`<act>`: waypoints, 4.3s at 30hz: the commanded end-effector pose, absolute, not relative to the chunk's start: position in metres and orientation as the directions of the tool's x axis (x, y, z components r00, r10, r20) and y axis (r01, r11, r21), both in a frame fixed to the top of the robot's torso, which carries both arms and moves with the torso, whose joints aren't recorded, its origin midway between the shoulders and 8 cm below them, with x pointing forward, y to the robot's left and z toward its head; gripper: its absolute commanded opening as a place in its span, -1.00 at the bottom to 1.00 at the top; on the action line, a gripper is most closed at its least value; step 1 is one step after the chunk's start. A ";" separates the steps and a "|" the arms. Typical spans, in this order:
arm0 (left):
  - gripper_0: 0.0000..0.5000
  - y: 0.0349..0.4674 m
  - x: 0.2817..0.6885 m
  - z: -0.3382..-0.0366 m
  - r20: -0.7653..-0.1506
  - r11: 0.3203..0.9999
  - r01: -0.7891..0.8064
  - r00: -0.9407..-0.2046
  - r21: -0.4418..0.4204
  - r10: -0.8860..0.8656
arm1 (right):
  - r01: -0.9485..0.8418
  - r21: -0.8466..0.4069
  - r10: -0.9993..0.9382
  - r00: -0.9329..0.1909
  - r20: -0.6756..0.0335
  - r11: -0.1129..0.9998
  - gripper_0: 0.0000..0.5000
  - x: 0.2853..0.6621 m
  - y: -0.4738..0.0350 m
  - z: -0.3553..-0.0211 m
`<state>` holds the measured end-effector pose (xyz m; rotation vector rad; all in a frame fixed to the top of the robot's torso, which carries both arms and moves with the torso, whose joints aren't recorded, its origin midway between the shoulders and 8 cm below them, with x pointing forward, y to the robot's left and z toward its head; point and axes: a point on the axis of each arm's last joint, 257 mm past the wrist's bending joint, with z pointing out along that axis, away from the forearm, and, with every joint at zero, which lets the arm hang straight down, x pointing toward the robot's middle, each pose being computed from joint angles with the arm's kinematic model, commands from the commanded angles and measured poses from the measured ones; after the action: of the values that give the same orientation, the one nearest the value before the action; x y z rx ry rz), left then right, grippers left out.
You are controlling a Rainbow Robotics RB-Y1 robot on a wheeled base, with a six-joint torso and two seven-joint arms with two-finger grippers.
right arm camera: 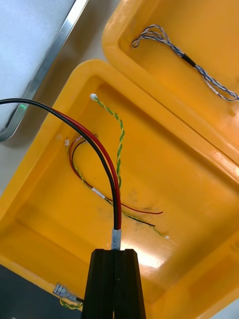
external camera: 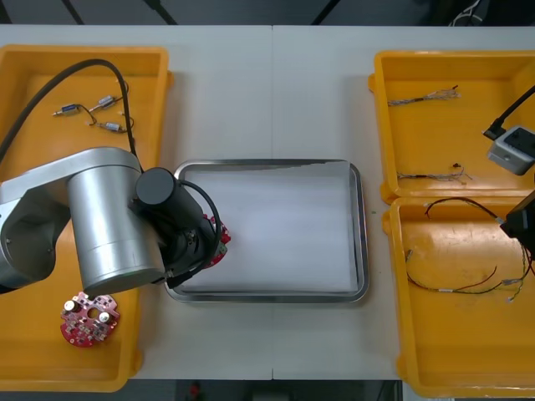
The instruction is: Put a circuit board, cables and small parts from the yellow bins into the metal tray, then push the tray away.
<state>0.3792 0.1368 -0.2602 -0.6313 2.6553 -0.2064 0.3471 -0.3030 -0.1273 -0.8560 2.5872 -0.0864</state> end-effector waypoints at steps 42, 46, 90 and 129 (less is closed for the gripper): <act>1.00 0.132 0.381 -0.194 -0.319 0.869 -0.404 -0.815 -0.287 -0.484 | -0.527 -0.178 -0.548 -0.723 -0.421 0.831 -1.00 0.364 -0.301 -0.106; 1.00 0.151 0.386 -0.167 -0.298 0.842 -0.443 -0.795 -0.308 -0.528 | -0.527 -0.178 -0.548 -0.723 -0.421 0.831 -1.00 0.364 -0.301 -0.106; 1.00 0.399 0.558 -0.030 -0.285 0.332 -0.793 -0.208 -0.511 -0.936 | -0.949 -0.269 -0.963 -0.093 -0.252 0.162 -1.00 0.382 -0.088 -0.164; 1.00 0.420 0.680 -0.080 -0.142 0.044 -0.680 0.090 -0.732 -0.986 | -0.948 -0.311 -0.971 0.130 -0.199 -0.064 0.99 0.416 -0.034 -0.269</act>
<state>0.6610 0.4412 -0.1141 -1.7009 1.7100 -0.4586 0.4158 -0.0471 -0.2788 -2.0415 1.8964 -0.0903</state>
